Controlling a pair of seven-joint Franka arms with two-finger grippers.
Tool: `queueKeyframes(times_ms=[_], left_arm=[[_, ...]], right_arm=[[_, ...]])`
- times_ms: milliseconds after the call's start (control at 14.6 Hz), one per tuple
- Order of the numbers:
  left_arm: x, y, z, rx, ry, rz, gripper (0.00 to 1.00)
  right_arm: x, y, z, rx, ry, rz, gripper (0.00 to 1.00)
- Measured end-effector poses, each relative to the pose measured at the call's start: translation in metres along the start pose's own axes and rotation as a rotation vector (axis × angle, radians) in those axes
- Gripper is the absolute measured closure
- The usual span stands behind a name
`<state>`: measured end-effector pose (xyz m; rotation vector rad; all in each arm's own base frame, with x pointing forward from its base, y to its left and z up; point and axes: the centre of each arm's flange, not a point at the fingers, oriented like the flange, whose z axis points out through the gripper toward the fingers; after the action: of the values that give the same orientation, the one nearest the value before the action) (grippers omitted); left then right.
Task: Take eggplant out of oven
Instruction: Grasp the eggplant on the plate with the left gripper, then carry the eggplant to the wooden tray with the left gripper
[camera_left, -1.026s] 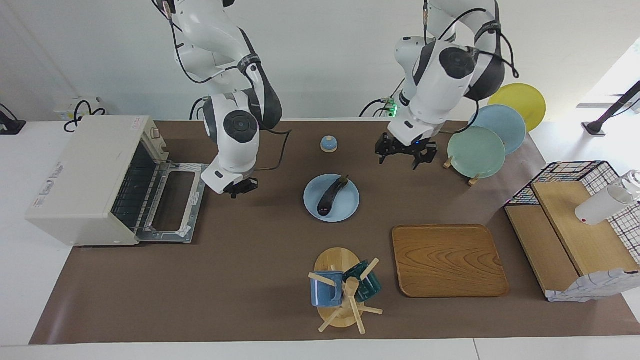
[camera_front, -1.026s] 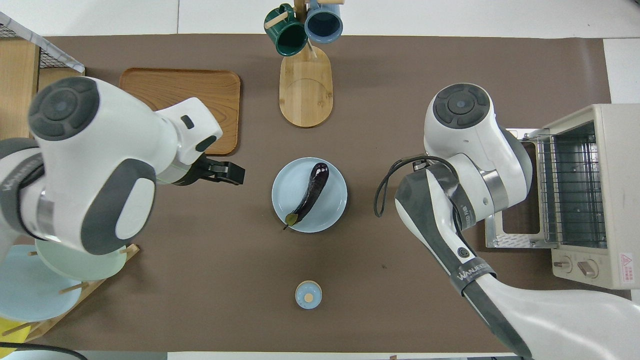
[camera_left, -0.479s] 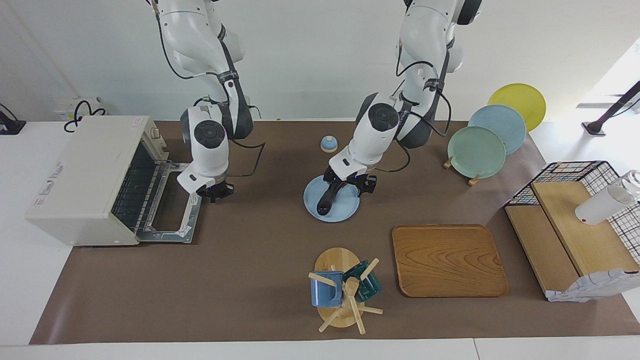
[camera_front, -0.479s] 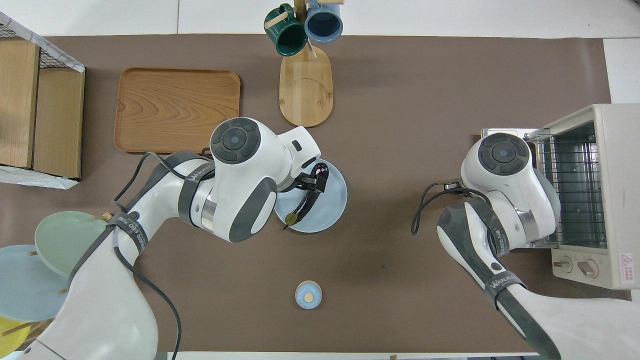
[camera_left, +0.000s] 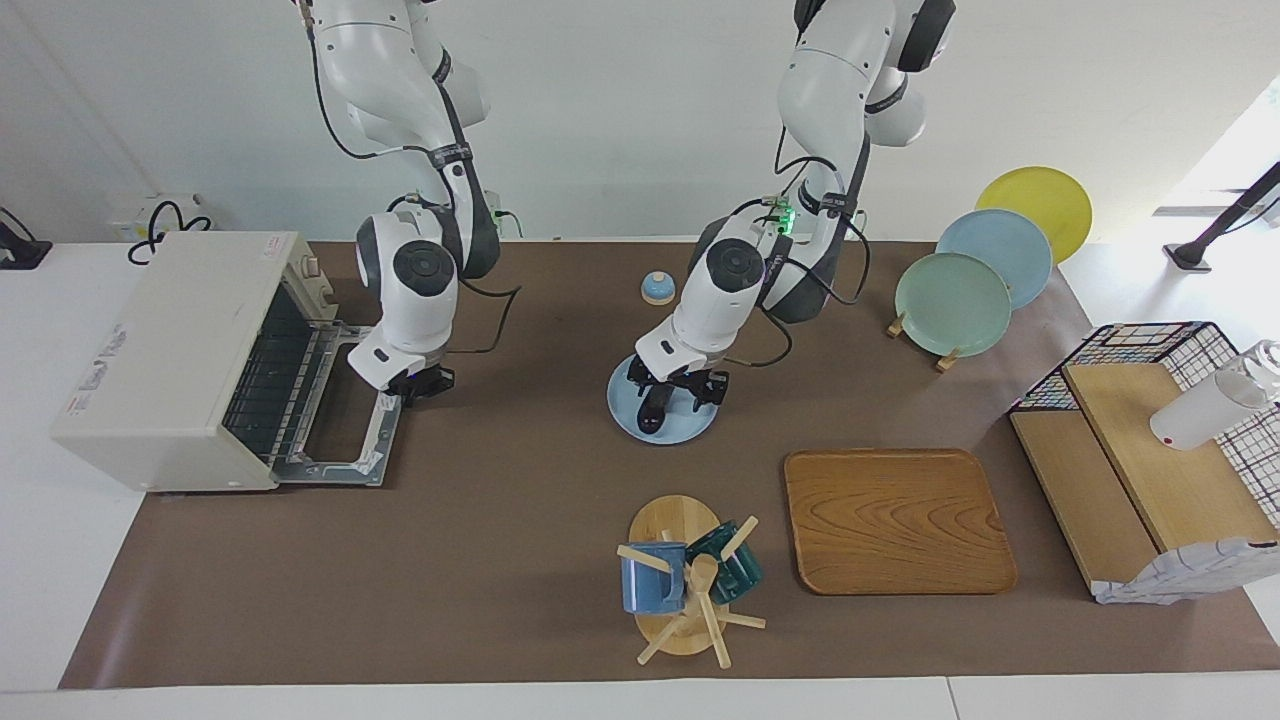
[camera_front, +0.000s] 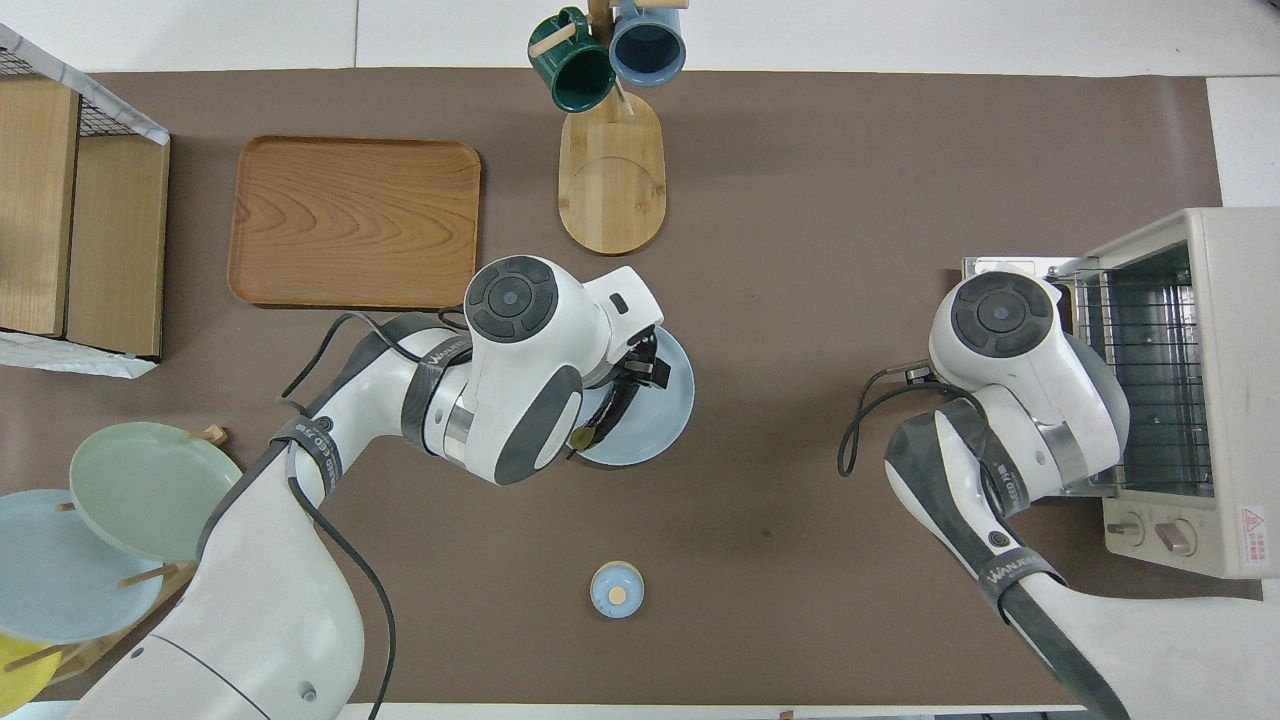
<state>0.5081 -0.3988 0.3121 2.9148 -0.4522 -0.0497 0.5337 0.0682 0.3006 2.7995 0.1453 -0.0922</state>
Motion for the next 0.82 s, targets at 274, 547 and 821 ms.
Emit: queueKeyframes(times_ms=[274,547,821], left_arm=[[0.001,0.000,0.003,-0.001,0.003,-0.025,0.00],[-0.001,0.005,0.009,-0.006,0.018,-0.043,0.07],[-0.003,0.007,0.010,-0.008,0.016,-0.054,0.55]], right_arm=[[0.000,0.001,0.000,0.001,0.000,0.002,0.99],[0.000,0.001,0.001,0.004,0.003,0.003,0.99],[-0.004,0.006,0.012,0.030,0.041,0.013,0.99]])
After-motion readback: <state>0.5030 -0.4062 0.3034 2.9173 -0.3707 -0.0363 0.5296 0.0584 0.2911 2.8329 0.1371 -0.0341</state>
